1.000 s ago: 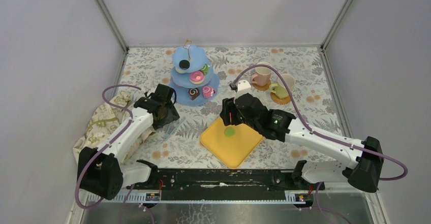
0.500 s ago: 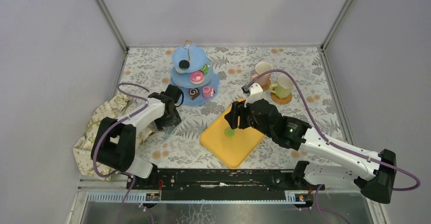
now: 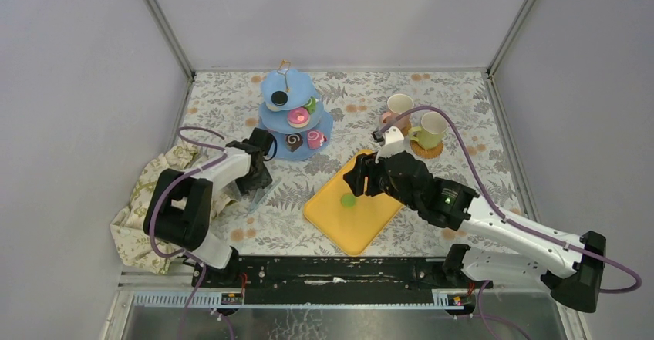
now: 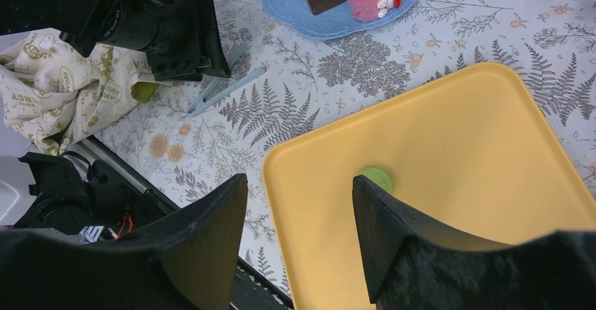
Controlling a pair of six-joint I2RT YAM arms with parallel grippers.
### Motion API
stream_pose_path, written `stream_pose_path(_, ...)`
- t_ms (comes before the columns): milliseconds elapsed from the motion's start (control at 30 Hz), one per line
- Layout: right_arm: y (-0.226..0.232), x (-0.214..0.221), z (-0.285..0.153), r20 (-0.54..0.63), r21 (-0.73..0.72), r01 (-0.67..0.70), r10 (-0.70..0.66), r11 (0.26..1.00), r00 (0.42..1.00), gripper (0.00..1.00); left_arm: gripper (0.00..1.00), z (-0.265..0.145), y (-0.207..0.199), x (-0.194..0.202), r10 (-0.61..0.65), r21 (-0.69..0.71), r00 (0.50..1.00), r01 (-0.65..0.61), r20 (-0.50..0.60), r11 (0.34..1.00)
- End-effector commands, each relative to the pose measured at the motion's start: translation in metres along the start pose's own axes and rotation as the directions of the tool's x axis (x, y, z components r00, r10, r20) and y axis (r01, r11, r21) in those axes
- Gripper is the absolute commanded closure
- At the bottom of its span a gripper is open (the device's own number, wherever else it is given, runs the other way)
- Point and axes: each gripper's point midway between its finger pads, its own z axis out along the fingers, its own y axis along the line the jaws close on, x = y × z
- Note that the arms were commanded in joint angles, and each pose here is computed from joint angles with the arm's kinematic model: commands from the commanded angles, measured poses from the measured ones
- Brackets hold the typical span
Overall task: Serve the afternoon tea
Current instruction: Pick up the clamp from the center of the board.
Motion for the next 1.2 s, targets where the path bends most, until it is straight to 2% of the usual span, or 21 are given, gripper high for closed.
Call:
stream_pose_path(0,-0.003,-0.014,-0.007,0.058,0.013,-0.019,0.019,1.0,0.998,0.36,0.45,0.022,0.008,0.015,-0.03,-0.036,0.999,0.029,-0.022,0.999)
stream_pose_path(567,-0.014,-0.006,-0.012,0.043,0.054,-0.045,0.042,0.998,0.998,0.37,0.81,0.018,0.006,0.033,-0.088,0.066,0.996,0.089,-0.031,0.994)
stream_pose_path(767,-0.032,-0.004,-0.003,0.071,0.132,0.041,-0.051,0.99,0.996,0.36,0.95,0.012,0.003,0.035,-0.092,0.103,0.995,0.096,-0.039,0.99)
stream_pose_path(867,-0.045,-0.019,-0.004,0.183,0.181,0.051,-0.084,0.982,0.979,0.35,0.99,0.007,0.002,0.033,-0.106,0.128,0.994,0.11,-0.031,0.986)
stream_pose_path(967,-0.045,-0.042,-0.012,0.353,0.143,-0.025,-0.028,0.989,0.935,0.36,1.0,0.002,0.0,0.032,-0.126,0.149,0.992,0.129,-0.026,0.98)
stream_pose_path(1067,-0.048,-0.052,-0.02,0.418,0.139,-0.073,0.008,0.988,0.909,0.31,1.0,-0.002,-0.004,0.032,-0.142,0.173,0.989,0.146,-0.037,0.974)
stream_pose_path(1167,-0.052,-0.059,-0.022,0.437,0.17,-0.07,-0.012,0.983,0.899,0.34,1.0,-0.005,-0.009,0.035,-0.169,0.196,0.984,0.178,-0.062,0.964)
